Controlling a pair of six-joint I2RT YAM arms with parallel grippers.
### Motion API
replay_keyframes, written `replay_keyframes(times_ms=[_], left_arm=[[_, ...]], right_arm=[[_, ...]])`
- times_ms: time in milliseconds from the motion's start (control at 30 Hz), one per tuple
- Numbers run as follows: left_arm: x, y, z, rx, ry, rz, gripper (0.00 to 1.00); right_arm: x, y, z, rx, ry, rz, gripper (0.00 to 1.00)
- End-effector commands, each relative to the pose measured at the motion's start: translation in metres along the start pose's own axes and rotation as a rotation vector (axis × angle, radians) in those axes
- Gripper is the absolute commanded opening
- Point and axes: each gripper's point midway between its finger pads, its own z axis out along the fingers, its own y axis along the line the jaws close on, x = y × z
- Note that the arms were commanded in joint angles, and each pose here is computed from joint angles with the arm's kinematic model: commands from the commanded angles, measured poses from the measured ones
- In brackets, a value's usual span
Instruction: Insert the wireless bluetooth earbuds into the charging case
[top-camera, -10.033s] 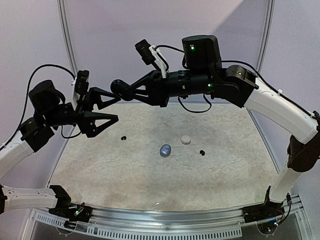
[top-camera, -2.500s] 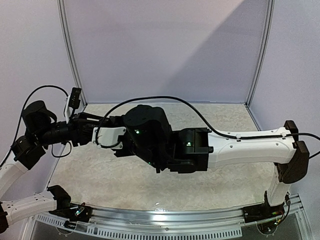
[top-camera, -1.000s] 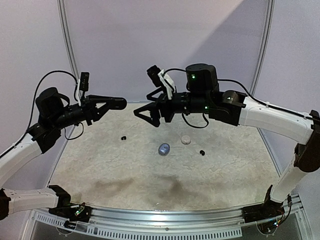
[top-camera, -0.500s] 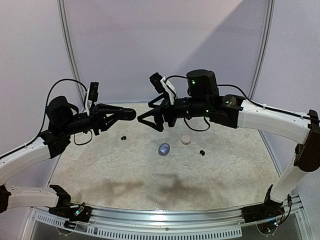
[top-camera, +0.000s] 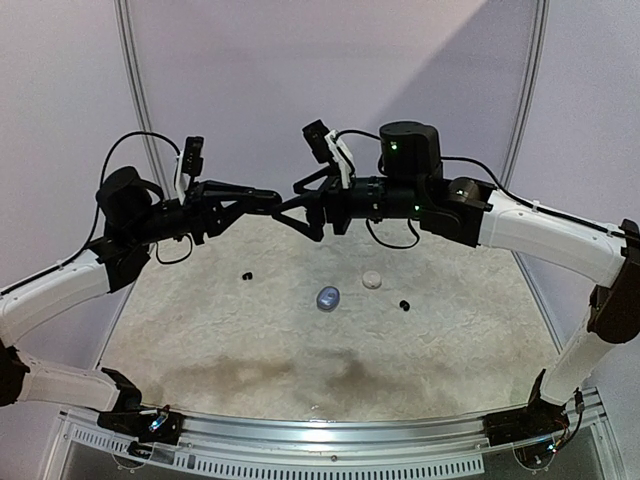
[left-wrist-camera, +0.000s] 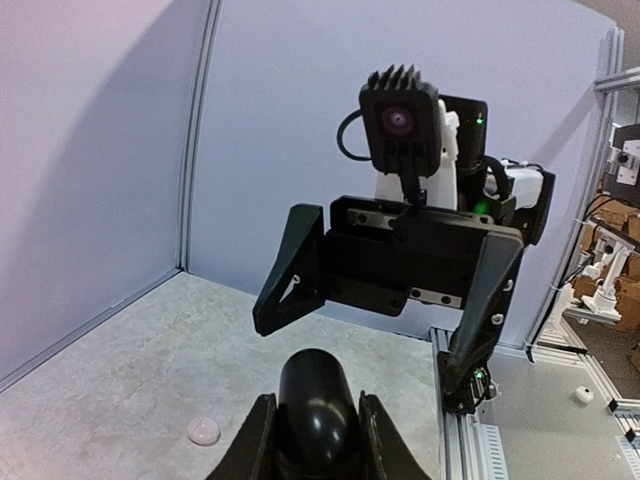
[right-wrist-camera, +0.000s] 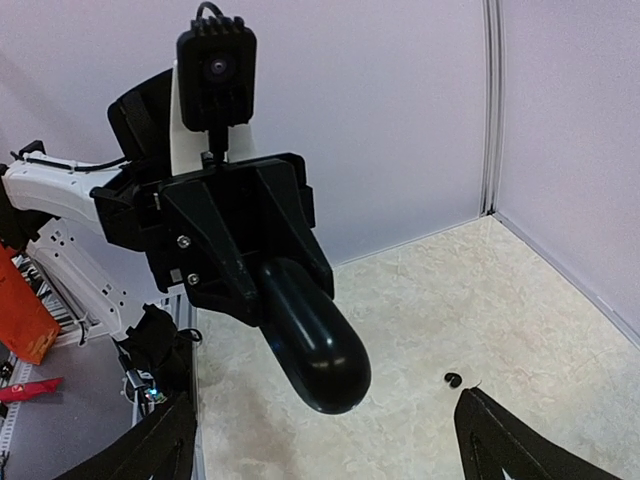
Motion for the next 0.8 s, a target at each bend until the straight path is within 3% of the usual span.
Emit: replay_keyframes(times_ms=[0, 267, 600, 767], left_arm=[[-0.006, -0.017, 0.000, 0.042, -0.017, 0.035, 0.00], [-0.011, -0.041, -0.007, 0.070, -0.043, 0.042, 0.00], [-0.009, -0.063, -0.014, 0.056, -0.119, 0.014, 0.00], [-0.014, -0.069, -0.022, 0.030, -0.163, 0.015, 0.00]], right_arm=[[-0.009, 0.009, -0.012, -0.021, 0.005, -0.011, 0.89], [-0.015, 0.029, -0.012, -0.141, -0.008, -0.004, 0.71], [-0.020, 0.057, -0.003, -0.249, -0.020, 0.042, 0.70], [-0.012, 0.069, 0.007, -0.304, 0.028, 0.064, 0.58]])
